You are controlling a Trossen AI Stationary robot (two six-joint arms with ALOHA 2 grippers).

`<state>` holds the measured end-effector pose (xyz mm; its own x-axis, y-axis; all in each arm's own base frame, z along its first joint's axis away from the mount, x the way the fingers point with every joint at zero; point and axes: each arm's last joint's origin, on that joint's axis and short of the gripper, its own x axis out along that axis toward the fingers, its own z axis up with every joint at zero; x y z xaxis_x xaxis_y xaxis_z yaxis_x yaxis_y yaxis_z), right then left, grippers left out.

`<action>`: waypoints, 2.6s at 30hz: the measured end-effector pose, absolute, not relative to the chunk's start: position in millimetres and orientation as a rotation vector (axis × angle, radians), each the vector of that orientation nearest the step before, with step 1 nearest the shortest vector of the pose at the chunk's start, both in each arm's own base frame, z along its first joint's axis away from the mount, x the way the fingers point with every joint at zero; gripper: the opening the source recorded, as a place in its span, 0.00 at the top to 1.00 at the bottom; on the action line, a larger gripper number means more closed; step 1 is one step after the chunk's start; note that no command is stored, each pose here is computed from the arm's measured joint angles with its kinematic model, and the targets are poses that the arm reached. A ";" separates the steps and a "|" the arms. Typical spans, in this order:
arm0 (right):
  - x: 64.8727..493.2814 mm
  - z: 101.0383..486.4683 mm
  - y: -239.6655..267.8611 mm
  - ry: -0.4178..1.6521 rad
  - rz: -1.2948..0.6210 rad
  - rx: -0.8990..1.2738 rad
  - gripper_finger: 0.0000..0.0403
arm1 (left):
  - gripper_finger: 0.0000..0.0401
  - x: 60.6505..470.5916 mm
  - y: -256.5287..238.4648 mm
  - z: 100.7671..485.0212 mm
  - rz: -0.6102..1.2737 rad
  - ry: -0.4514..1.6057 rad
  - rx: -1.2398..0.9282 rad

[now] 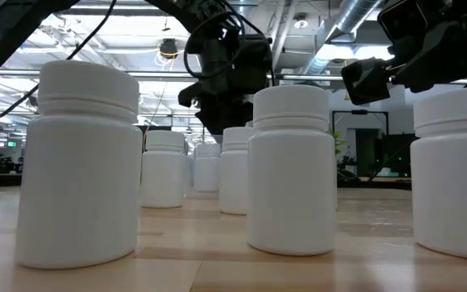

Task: Pick and place pill bottles into a basket
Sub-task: Put the pill bottles into the container

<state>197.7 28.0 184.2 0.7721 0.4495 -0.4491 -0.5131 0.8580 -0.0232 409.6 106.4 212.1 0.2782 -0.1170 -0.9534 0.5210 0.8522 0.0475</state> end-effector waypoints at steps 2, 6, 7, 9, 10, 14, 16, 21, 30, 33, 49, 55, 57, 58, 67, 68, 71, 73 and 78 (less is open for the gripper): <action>197.7 184.2 28.0 0.448 0.524 -0.148 0.43 | 0.58 409.0 106.2 212.0 -0.445 1.226 0.384; 197.7 184.2 28.0 0.448 0.524 -0.148 0.43 | 0.57 408.6 105.9 211.9 -0.454 1.224 0.375; 197.7 184.2 28.0 0.448 0.524 -0.148 0.43 | 0.57 408.7 105.8 212.0 -0.458 1.221 0.371; 197.7 184.2 28.0 0.448 0.524 -0.148 0.43 | 0.56 408.6 105.7 211.9 -0.459 1.222 0.370; 197.7 184.2 28.0 0.448 0.524 -0.147 0.43 | 0.55 408.5 105.7 211.9 -0.458 1.223 0.368; 197.7 184.2 28.0 0.448 0.524 -0.147 0.43 | 0.52 408.3 105.7 211.9 -0.455 1.226 0.361; 197.7 184.2 28.0 0.448 0.524 -0.147 0.43 | 0.51 408.3 105.7 211.9 -0.450 1.227 0.356; 197.6 184.1 28.0 0.449 0.524 -0.147 0.43 | 0.47 407.9 105.6 211.8 -0.445 1.233 0.345; 197.7 184.1 28.0 0.448 0.524 -0.148 0.43 | 0.45 402.9 104.2 211.3 -0.468 1.278 0.329; 197.7 184.1 28.0 0.448 0.524 -0.148 0.43 | 0.45 401.3 103.8 217.0 -0.478 1.277 0.340; 197.6 184.1 28.1 0.449 0.524 -0.146 0.43 | 0.45 376.2 96.4 325.1 -0.412 1.107 0.392; 198.0 184.7 28.0 0.441 0.523 -0.148 0.43 | 0.45 311.8 78.5 409.4 -0.305 0.970 0.363; 198.2 185.1 28.0 0.436 0.522 -0.148 0.43 | 0.45 283.9 70.5 433.2 -0.273 0.919 0.335; 198.4 185.4 28.1 0.432 0.522 -0.149 0.43 | 0.45 269.8 66.3 442.9 -0.265 0.896 0.316; 199.0 186.6 28.1 0.418 0.521 -0.152 0.43 | 0.45 164.0 31.1 493.8 -0.375 0.679 0.179; 199.0 186.6 28.1 0.418 0.521 -0.151 0.43 | 0.45 156.4 28.0 496.9 -0.404 0.647 0.173; 199.0 186.6 28.1 0.419 0.520 -0.149 0.43 | 0.45 136.9 20.1 504.3 -0.490 0.561 0.177; 199.0 186.6 28.1 0.420 0.518 -0.142 0.43 | 0.45 127.1 16.1 507.6 -0.542 0.511 0.193; 199.5 186.3 26.8 0.437 0.461 -0.117 0.43 | 0.45 114.5 11.9 507.9 -0.588 0.469 0.269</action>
